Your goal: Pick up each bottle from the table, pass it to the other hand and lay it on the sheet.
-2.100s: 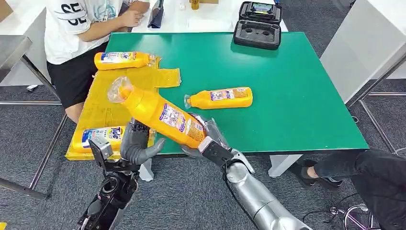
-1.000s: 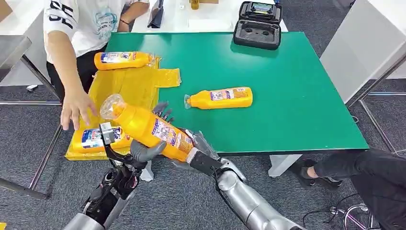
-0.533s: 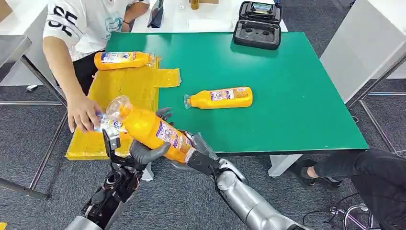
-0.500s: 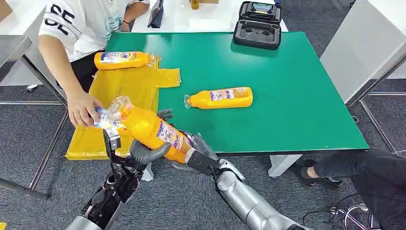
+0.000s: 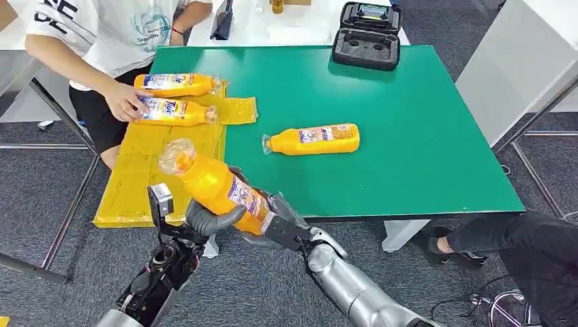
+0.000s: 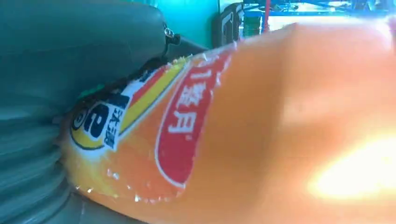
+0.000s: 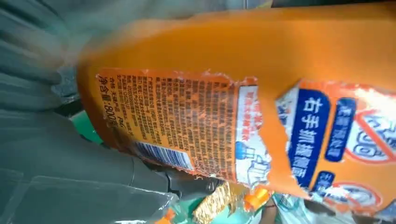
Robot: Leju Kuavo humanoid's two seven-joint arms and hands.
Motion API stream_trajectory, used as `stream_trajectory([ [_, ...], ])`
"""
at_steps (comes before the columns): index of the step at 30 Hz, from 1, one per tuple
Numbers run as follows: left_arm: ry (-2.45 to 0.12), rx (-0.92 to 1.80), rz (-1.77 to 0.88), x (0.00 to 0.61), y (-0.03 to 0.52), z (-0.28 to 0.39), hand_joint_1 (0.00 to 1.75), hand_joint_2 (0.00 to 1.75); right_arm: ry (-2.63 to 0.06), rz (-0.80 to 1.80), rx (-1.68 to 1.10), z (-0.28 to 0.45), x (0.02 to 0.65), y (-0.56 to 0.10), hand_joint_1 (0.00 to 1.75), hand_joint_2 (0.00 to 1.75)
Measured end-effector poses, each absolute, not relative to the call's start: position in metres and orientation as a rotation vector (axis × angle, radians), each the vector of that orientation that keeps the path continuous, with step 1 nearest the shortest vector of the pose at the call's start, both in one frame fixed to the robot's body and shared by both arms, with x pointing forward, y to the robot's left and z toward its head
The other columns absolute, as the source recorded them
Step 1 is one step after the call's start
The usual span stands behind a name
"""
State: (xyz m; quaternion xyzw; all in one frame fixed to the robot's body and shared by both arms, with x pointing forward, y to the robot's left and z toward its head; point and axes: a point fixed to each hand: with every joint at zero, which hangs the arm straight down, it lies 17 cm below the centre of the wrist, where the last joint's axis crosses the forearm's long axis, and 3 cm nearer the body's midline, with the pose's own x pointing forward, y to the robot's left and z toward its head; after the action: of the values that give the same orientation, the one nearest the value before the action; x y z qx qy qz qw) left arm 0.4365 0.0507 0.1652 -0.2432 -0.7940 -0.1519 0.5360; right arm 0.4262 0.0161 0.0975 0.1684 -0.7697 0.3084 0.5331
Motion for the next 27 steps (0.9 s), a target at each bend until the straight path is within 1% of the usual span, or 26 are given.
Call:
stream_trajectory([
  [1, -1.891, -0.579, -0.36, 0.437, 0.051, 0.165, 1.75, 1.75, -1.833, 0.736, 0.4, 0.097, 0.426, 0.016, 0.0, 0.0],
  [12, -1.907, -0.495, -0.337, 0.446, 0.065, 0.165, 1.75, 1.75, -1.854, 0.742, 0.342, 0.101, 0.439, 0.005, 0.0, 0.0],
  [19, -1.956, -0.328, -0.305, 0.465, 0.1, 0.167, 1.75, 1.75, -1.897, 0.754, 0.28, 0.111, 0.451, -0.015, 0.0, 0.0],
  [27, -2.019, -0.047, -0.273, 0.499, 0.159, 0.175, 1.75, 1.75, -1.956, 0.708, 0.269, 0.139, 0.466, -0.039, 0.0, 0.0],
])
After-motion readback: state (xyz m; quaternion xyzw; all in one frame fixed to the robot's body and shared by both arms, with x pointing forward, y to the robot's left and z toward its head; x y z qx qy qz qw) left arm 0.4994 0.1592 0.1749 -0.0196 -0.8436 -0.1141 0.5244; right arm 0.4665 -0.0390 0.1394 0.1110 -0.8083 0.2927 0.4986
